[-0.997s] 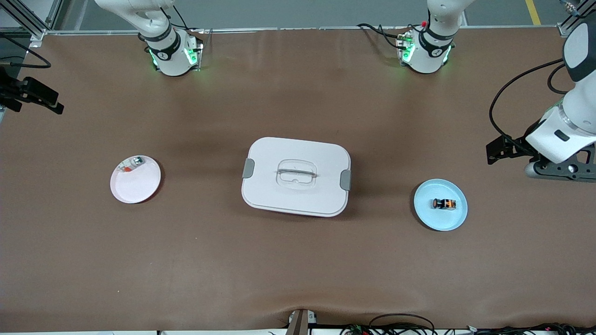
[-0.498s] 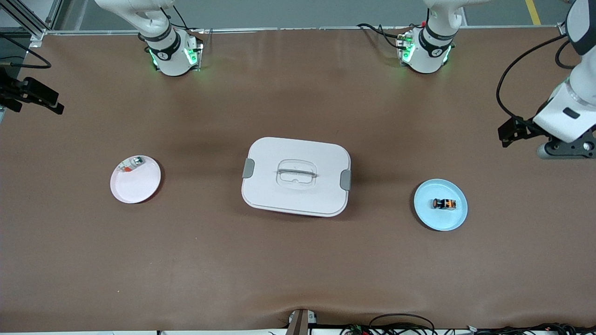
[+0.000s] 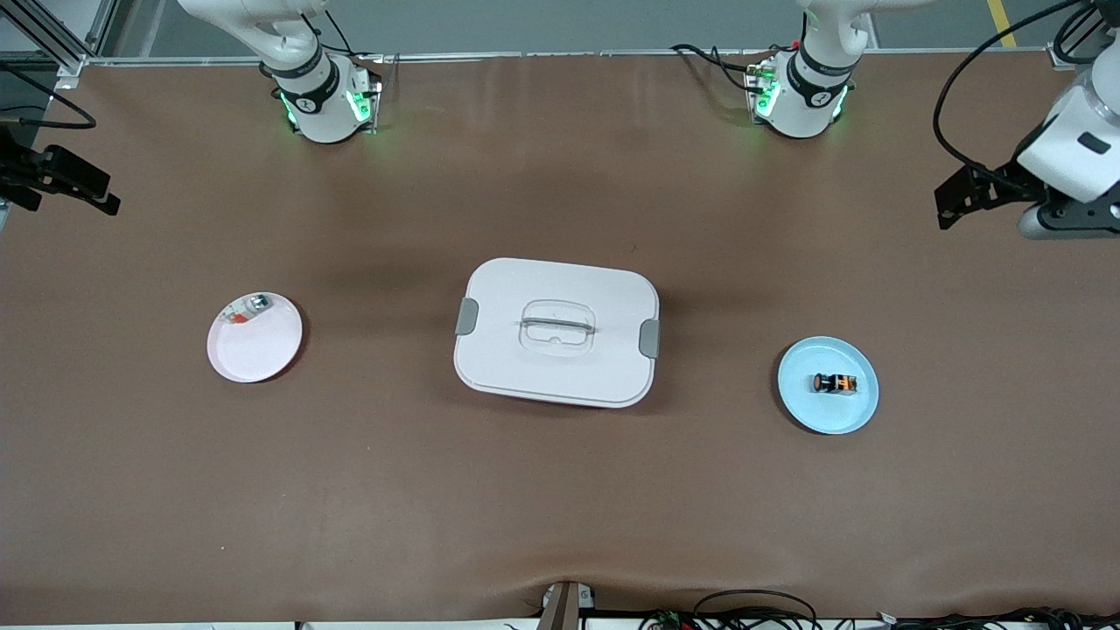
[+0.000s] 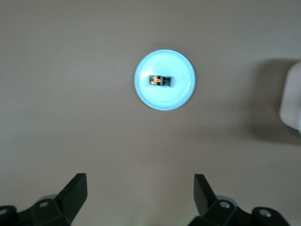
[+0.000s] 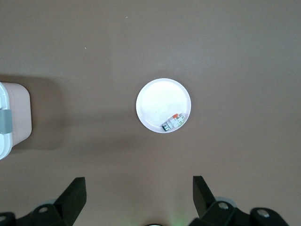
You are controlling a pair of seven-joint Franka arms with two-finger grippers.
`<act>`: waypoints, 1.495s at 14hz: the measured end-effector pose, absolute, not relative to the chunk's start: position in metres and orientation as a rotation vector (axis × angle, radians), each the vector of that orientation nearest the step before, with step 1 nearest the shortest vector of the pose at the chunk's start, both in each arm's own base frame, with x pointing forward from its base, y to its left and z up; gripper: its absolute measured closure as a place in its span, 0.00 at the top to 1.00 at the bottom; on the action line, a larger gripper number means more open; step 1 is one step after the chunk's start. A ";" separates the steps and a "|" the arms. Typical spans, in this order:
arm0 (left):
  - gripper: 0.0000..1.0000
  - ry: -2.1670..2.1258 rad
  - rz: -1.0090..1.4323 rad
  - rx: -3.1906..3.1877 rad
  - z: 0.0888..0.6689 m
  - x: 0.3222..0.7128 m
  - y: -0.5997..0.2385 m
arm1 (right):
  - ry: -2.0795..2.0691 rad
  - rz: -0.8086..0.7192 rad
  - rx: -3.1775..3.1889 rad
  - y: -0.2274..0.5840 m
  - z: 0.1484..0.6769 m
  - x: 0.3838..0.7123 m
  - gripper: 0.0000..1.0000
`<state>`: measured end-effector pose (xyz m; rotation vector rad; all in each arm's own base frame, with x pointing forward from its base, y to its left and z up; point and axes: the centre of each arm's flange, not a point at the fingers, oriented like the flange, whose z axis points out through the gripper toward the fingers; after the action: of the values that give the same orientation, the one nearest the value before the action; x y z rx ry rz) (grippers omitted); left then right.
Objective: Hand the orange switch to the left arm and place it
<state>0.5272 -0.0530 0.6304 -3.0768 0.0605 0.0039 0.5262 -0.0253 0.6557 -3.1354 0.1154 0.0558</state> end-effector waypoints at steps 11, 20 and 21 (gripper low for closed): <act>1.00 0.020 -0.027 -3.112 0.647 0.509 -0.043 | 0.115 0.056 -3.135 -0.025 0.656 0.526 1.00; 1.00 0.014 0.086 -3.112 0.636 0.508 -0.044 | 0.115 0.056 -3.136 -0.025 0.656 0.526 1.00; 1.00 0.014 0.087 -3.112 0.636 0.508 -0.044 | 0.115 0.056 -3.136 -0.025 0.656 0.526 1.00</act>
<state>0.5076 -0.0442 0.6363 -3.1115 0.0140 0.0868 0.5265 -0.0253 0.6556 -3.1355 0.1153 0.0560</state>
